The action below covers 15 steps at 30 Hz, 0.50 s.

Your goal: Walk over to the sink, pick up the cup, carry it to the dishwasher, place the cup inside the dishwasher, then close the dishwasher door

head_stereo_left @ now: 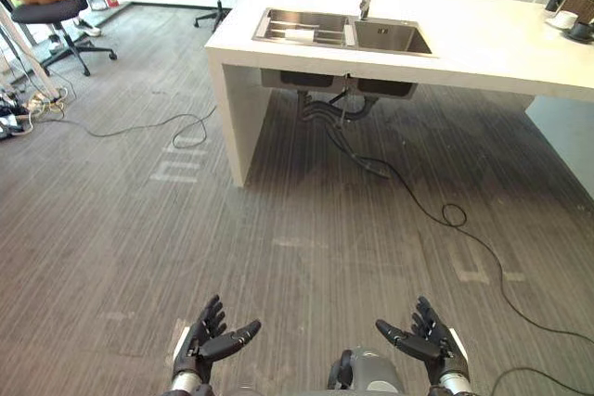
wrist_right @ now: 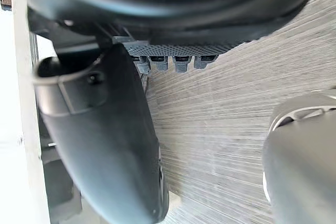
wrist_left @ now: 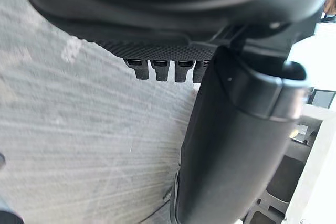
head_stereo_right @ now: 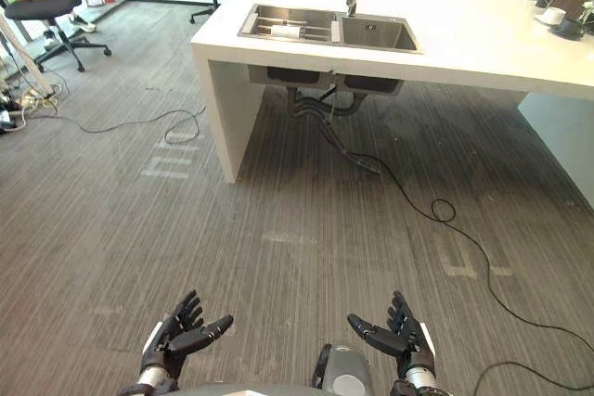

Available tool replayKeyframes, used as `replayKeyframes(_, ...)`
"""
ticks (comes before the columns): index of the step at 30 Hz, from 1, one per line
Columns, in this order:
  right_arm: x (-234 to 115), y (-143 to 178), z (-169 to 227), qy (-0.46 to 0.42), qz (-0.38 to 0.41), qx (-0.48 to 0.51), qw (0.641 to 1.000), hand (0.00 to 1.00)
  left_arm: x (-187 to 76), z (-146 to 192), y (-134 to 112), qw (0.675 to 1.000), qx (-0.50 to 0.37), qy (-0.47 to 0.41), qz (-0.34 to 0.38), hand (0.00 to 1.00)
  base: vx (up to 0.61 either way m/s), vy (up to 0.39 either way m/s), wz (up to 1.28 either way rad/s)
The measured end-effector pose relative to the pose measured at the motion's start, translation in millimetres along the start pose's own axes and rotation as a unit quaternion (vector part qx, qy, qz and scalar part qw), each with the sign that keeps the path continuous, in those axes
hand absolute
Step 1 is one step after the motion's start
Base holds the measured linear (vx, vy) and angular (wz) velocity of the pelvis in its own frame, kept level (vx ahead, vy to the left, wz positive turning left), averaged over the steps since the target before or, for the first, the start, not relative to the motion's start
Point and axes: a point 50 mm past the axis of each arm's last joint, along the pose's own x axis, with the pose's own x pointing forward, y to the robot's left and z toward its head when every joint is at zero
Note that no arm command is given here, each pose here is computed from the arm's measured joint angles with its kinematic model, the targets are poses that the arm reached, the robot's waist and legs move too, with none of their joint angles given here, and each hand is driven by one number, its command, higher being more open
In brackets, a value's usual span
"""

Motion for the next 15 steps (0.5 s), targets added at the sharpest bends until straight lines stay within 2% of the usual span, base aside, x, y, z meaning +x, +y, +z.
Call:
replayKeyframes(4, -0.1, -6.7, 5.5, -0.008, -0.009, -0.01, 1.0, 1.0, 0.1, -0.9, -3.9, 1.0, -0.004, -0.001, -0.012, 1.0, 0.32, -0.137, 0.13)
replayKeyframes(7, 11.2, -7.2, 26.3, -0.045, -0.009, -0.017, 0.999, 1.0, 6.4, 11.2, -12.0, 0.999, -0.004, -0.029, -0.027, 1.0, 0.37, -0.003, -0.07)
replayKeyframes(10, 18.7, -1.8, 35.4, -0.06, -0.008, -0.014, 0.998, 1.0, 12.3, 20.4, -17.8, 0.998, -0.004, -0.047, -0.032, 1.0, 0.33, 0.09, -0.37)
replayKeyframes(15, 14.4, 5.4, 23.0, -0.034, 0.003, -0.014, 0.999, 1.0, 11.9, 16.8, -20.3, 0.999, -0.002, -0.039, -0.031, 1.0, 0.51, 0.195, -0.29)
